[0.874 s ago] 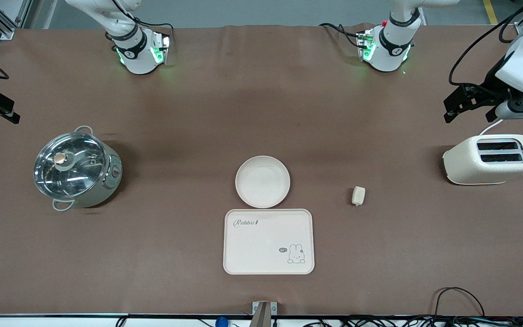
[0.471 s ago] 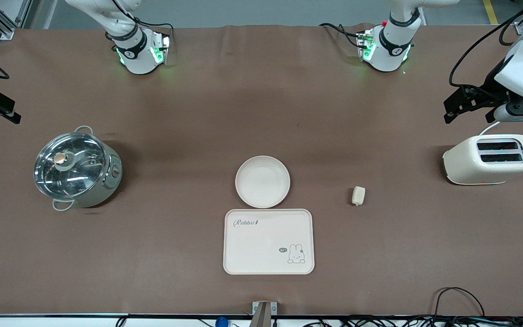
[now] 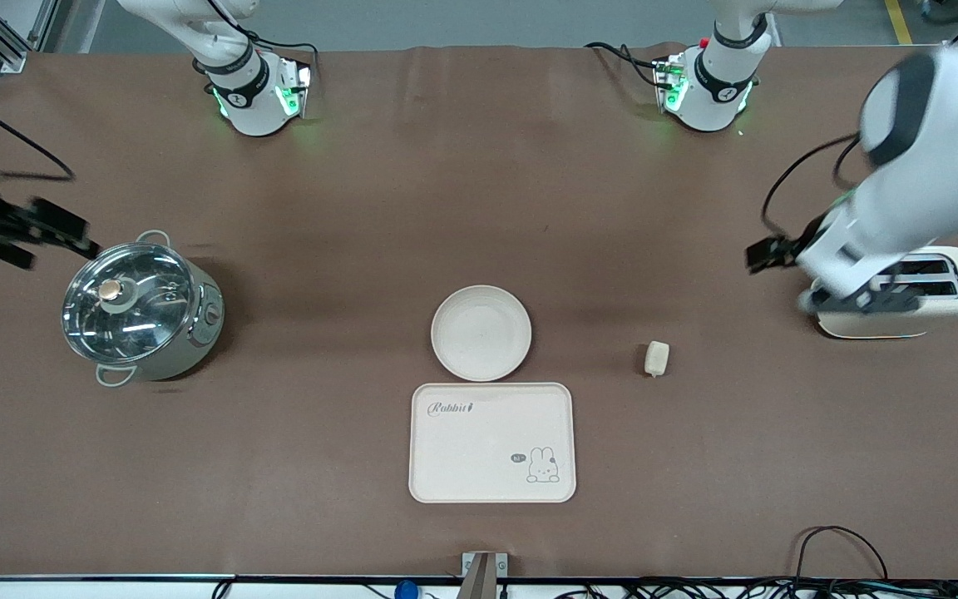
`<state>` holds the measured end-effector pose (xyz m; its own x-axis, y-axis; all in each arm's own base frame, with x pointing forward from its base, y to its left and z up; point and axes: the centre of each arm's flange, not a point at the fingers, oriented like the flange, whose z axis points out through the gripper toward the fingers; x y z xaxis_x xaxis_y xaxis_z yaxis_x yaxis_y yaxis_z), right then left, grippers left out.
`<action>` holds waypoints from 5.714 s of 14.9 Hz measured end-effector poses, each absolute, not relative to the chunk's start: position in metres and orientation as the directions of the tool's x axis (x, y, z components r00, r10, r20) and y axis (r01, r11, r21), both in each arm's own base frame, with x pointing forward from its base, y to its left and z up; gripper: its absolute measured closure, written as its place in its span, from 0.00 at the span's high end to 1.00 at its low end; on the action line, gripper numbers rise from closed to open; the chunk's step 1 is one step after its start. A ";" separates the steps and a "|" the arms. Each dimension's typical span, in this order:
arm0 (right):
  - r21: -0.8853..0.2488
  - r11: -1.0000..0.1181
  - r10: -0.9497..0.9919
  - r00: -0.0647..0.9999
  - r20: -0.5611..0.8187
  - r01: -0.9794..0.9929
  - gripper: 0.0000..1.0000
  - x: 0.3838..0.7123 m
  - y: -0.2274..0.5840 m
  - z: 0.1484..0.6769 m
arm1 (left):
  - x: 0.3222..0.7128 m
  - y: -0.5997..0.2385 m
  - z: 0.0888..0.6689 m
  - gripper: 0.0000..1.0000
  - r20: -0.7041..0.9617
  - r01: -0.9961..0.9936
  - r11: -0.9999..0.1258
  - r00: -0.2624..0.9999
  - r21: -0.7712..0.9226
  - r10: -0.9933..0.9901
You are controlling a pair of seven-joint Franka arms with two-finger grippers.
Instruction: Place bun in plate and plate on tray
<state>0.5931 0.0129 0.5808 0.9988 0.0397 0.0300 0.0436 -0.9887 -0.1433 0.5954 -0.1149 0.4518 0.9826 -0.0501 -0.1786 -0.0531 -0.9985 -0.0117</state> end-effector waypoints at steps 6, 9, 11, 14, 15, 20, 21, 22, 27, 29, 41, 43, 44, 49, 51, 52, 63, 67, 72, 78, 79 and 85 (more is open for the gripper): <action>-0.246 -0.967 -0.055 0.997 -0.059 -0.068 1.00 0.627 0.144 0.449 | 0.630 -0.190 0.268 1.00 -0.181 -0.159 -0.986 0.970 0.043 -0.164; -0.286 -0.954 -0.091 0.996 -0.017 -0.092 1.00 0.623 0.179 0.376 | 0.635 -0.193 0.218 1.00 -0.151 -0.197 -0.980 0.968 0.038 -0.200; -0.297 -0.947 -0.127 0.992 0.002 -0.121 1.00 0.605 0.213 0.331 | 0.636 -0.193 0.200 0.97 -0.147 -0.201 -0.979 0.968 0.041 -0.205; -0.299 -0.949 -0.127 0.989 0.073 -0.100 1.00 0.571 0.272 0.283 | 0.636 -0.194 0.198 0.80 -0.147 -0.202 -0.979 0.968 0.043 -0.206; -0.297 -0.950 -0.133 0.987 0.089 -0.101 1.00 0.560 0.286 0.268 | 0.636 -0.195 0.198 0.70 -0.147 -0.200 -0.979 0.968 0.043 -0.204; -0.305 -0.938 -0.210 0.969 0.132 -0.162 1.00 0.531 0.341 0.205 | 0.635 -0.199 0.200 0.23 -0.144 -0.196 -0.979 0.969 0.047 -0.201; -0.307 -0.936 -0.222 0.966 0.131 -0.174 1.00 0.530 0.350 0.193 | 0.636 -0.204 0.203 0.15 -0.140 -0.176 -0.983 0.973 0.053 -0.182; -0.312 -0.933 -0.231 0.964 0.129 -0.182 1.00 0.531 0.360 0.186 | 0.637 -0.215 0.211 0.13 -0.130 -0.137 -0.988 0.981 0.067 -0.145; -0.341 -0.920 -0.251 0.959 0.132 -0.194 0.93 0.544 0.391 0.173 | 0.624 -0.324 0.274 0.10 -0.139 0.099 -0.984 0.987 0.149 0.078; -0.341 -0.920 -0.251 0.959 0.134 -0.193 0.71 0.545 0.393 0.172 | 0.608 -0.361 0.276 0.10 -0.196 0.182 -0.964 0.970 0.195 0.143; -0.343 -0.919 -0.255 0.956 0.143 -0.193 0.16 0.549 0.391 0.176 | 0.581 -0.449 0.219 0.85 -0.200 0.323 -0.886 0.943 0.334 0.268; -0.343 -0.919 -0.255 0.956 0.144 -0.193 0.16 0.549 0.390 0.177 | 0.590 -0.437 0.223 1.00 -0.176 0.294 -0.907 0.952 0.301 0.250; -0.343 -0.920 -0.252 0.957 0.146 -0.190 0.16 0.549 0.390 0.177 | 0.596 -0.428 0.227 1.00 -0.154 0.264 -0.925 0.961 0.274 0.229; -0.367 -0.914 -0.251 0.953 0.171 -0.175 0.12 0.553 0.391 0.205 | 0.636 -0.340 0.298 1.00 -0.097 0.078 -0.987 0.993 0.138 0.065; -0.386 -0.907 -0.254 0.949 0.186 -0.167 0.10 0.553 0.391 0.229 | 0.651 -0.293 0.346 1.00 -0.056 -0.008 -0.996 0.998 0.087 -0.013; -0.399 -0.903 -0.257 0.946 0.197 -0.162 0.10 0.555 0.392 0.241 | 0.658 -0.266 0.370 1.00 -0.027 -0.045 -0.997 0.999 0.061 -0.047; -0.535 -0.807 -0.427 0.873 0.234 -0.251 0.10 0.661 0.396 0.209 | 0.587 -0.073 0.622 1.00 0.007 -0.119 -0.992 0.993 -0.049 -0.119; -0.540 -0.811 -0.432 0.855 0.289 -0.227 0.10 0.674 0.392 0.173 | 0.564 -0.082 0.643 1.00 0.020 -0.127 -0.990 0.991 -0.059 -0.129; -0.516 -0.839 -0.403 0.835 0.374 -0.174 0.06 0.662 0.381 0.152 | 0.562 -0.103 0.639 1.00 0.011 -0.161 -0.985 0.987 -0.056 -0.162; -0.495 -0.850 -0.395 0.839 0.374 -0.179 0.06 0.638 0.376 0.155 | 0.542 -0.127 0.639 1.00 0.045 -0.159 -0.985 0.986 -0.073 -0.163; -0.491 -0.853 -0.390 0.840 0.376 -0.176 0.06 0.632 0.378 0.155 | 0.542 -0.119 0.639 1.00 0.046 -0.147 -0.986 0.987 -0.074 -0.151; -0.482 -0.858 -0.382 0.848 0.366 -0.179 0.25 0.621 0.380 0.154 | 0.548 -0.108 0.642 1.00 0.072 -0.129 -0.989 0.988 -0.072 -0.134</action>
